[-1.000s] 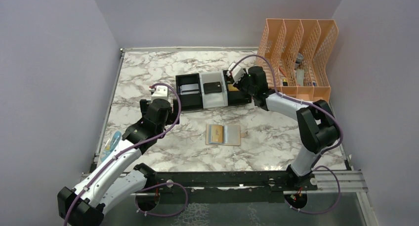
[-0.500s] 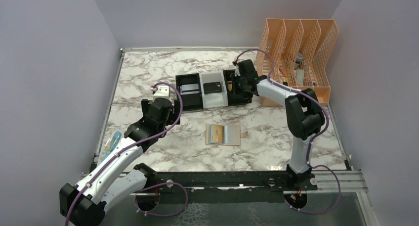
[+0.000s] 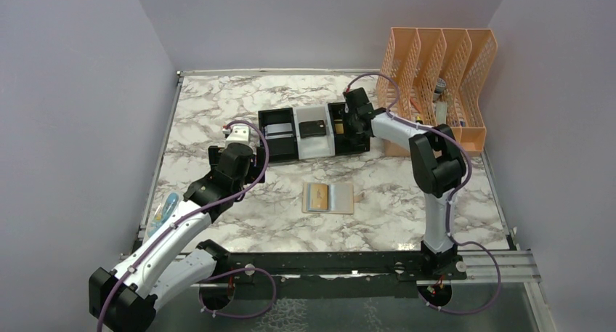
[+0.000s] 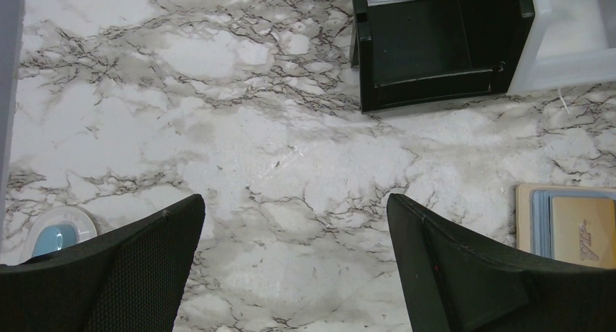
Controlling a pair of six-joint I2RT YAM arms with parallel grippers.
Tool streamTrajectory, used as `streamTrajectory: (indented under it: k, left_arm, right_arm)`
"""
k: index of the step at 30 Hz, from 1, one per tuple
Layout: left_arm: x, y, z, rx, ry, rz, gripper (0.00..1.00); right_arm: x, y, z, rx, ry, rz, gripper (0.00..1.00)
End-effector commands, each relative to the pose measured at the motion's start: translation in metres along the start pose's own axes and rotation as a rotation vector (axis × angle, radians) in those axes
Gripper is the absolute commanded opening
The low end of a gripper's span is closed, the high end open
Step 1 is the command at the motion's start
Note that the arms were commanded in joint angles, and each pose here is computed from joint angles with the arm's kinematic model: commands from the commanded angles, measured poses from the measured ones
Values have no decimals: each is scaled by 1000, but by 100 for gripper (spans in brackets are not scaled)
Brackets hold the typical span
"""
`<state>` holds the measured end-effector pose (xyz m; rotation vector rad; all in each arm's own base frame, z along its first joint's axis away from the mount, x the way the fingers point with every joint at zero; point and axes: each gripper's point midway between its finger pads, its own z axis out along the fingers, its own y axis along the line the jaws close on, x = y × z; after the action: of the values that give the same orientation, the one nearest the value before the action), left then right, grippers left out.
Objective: Take the credit cards out of the card holder
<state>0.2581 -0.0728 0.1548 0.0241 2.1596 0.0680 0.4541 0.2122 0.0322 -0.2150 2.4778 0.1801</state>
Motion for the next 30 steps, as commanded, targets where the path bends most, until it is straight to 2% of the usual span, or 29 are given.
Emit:
streamTrajectory:
  k: [1,14,20,30]
  left_arm:
    - [-12,-3,-3,19,-23,-18,99]
    - [-11,-3,-2,20,-19,-19,99]
    - [-11,-3,-2,23,-17,-18,99]
    - [-4,-15,3,78,18,-28,99]
  right_arm:
    - [-9,-8,13,55,-28,19,14]
    - [-3,-17,35,110,-49,44,15]
    - [0,-8,40,55,-54,46,20]
    - [-1,-8,35,43,-52,14,21]
